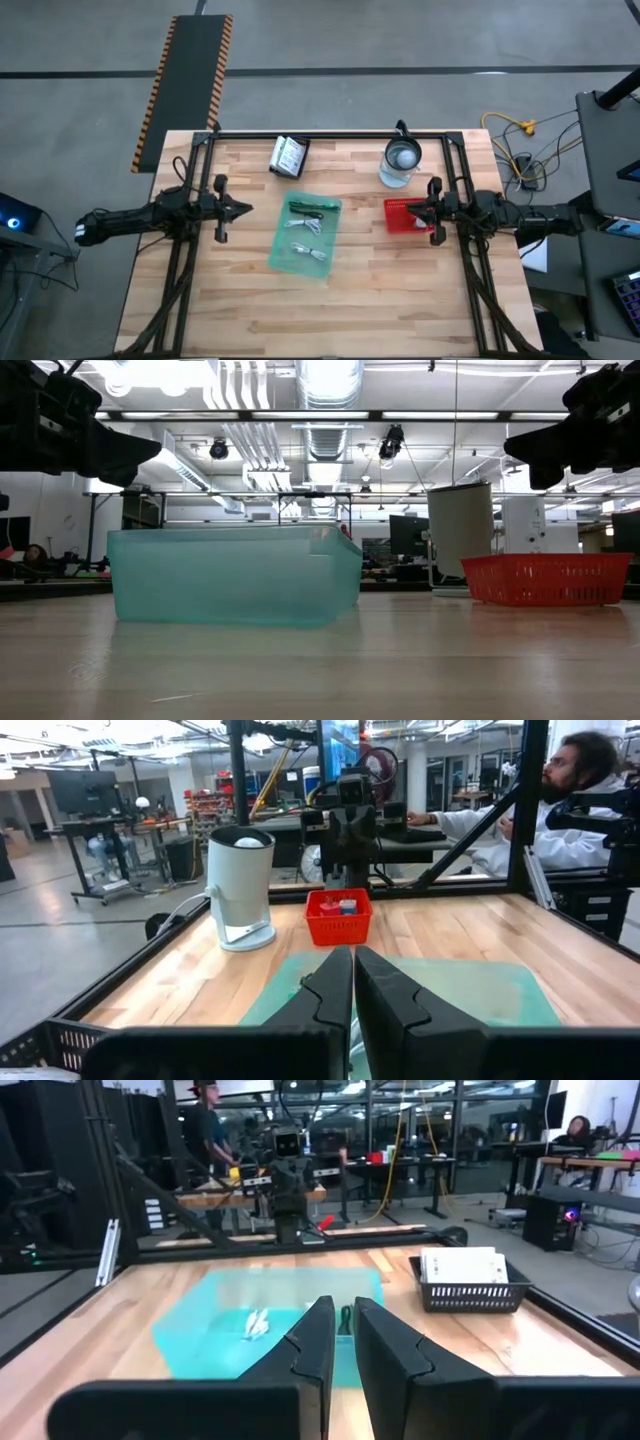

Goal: Pick and place items into bin
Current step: Return to Home Position

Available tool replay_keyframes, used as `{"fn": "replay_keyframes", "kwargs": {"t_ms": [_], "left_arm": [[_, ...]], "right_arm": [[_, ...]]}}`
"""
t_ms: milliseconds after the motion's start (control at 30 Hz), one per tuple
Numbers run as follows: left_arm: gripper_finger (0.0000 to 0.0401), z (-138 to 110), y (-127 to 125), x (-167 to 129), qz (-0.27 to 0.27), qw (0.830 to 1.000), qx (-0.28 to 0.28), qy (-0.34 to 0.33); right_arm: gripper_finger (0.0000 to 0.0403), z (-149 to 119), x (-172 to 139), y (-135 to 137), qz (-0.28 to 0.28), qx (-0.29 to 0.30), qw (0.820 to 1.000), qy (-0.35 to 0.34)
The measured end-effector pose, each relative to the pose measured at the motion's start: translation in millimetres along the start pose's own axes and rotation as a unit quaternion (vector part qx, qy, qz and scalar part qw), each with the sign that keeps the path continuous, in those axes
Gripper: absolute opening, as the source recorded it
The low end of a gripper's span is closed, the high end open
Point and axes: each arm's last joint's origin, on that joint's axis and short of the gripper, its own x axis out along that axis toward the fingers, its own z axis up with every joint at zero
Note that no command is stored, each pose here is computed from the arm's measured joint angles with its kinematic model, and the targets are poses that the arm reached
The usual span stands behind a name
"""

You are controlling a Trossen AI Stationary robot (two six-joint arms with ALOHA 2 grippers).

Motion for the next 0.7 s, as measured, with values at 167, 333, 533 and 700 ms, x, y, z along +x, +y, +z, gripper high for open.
{"fn": "replay_keyframes", "kwargs": {"t_ms": [167, 333, 533, 700], "left_arm": [[0.0, 0.1, 0.0, 0.0, -0.001, 1.0, 0.0, -0.001], [0.0, 0.1, -0.1, 0.0, -0.001, 1.0, 0.002, -0.001], [0.0, 0.1, -0.1, 0.0, -0.001, 1.0, 0.002, 0.0], [0.0, 0.0, -0.1, 0.0, -0.001, 1.0, 0.003, 0.0]], "right_arm": [[0.0033, -0.2, 0.0, 0.0, 0.0, 0.0, 1.0, 0.001], [0.0033, -0.2, 0.1, 0.0, 0.0, -0.002, 1.0, 0.001], [0.0033, -0.4, 0.1, 0.1, 0.002, -0.013, 1.0, 0.002], [0.0033, -0.5, 0.2, 0.2, 0.004, -0.019, 1.0, 0.003]]}}
